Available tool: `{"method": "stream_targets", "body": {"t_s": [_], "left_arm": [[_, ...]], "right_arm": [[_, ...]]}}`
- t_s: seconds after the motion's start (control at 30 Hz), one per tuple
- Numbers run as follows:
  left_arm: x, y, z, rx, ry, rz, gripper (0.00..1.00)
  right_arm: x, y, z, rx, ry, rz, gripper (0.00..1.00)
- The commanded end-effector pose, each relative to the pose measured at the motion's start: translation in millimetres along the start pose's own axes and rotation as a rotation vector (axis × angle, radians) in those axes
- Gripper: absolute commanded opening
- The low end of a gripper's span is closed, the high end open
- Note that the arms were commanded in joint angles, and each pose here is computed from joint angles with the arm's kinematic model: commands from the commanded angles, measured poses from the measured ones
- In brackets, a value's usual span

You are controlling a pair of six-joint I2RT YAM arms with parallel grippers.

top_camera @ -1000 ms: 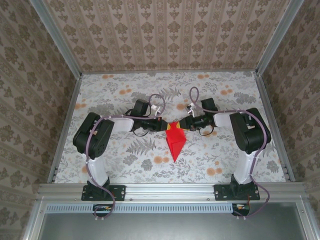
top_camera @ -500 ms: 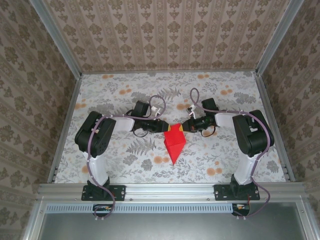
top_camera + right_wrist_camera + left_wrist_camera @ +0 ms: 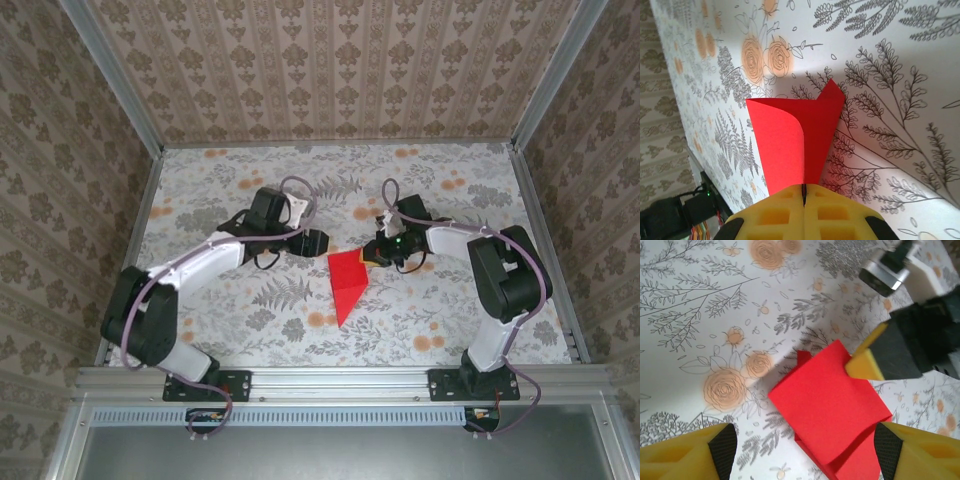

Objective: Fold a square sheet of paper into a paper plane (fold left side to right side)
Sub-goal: Fold the wing for the fifth time at the center of the table.

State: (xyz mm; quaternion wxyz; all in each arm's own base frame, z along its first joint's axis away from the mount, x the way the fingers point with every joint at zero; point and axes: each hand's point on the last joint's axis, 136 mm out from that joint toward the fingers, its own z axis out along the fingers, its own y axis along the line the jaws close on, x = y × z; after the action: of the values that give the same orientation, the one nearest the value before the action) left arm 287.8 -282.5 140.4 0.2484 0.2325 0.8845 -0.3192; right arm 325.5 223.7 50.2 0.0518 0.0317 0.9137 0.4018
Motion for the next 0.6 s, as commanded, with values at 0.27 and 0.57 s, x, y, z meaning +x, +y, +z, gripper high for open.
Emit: {"method": "stream_targets", "body": {"t_s": [0.27,0.57], "left_arm": [[81,-55,16,-0.168,0.237,0.205,0.77],[94,-53,43,-0.259,0.332,0.241,0.77]], "right_arm": [[-26,4,2,0.138,-0.093,0.185,0.0],[-35,7,10,0.129,-0.099,0.219,0.0]]}}
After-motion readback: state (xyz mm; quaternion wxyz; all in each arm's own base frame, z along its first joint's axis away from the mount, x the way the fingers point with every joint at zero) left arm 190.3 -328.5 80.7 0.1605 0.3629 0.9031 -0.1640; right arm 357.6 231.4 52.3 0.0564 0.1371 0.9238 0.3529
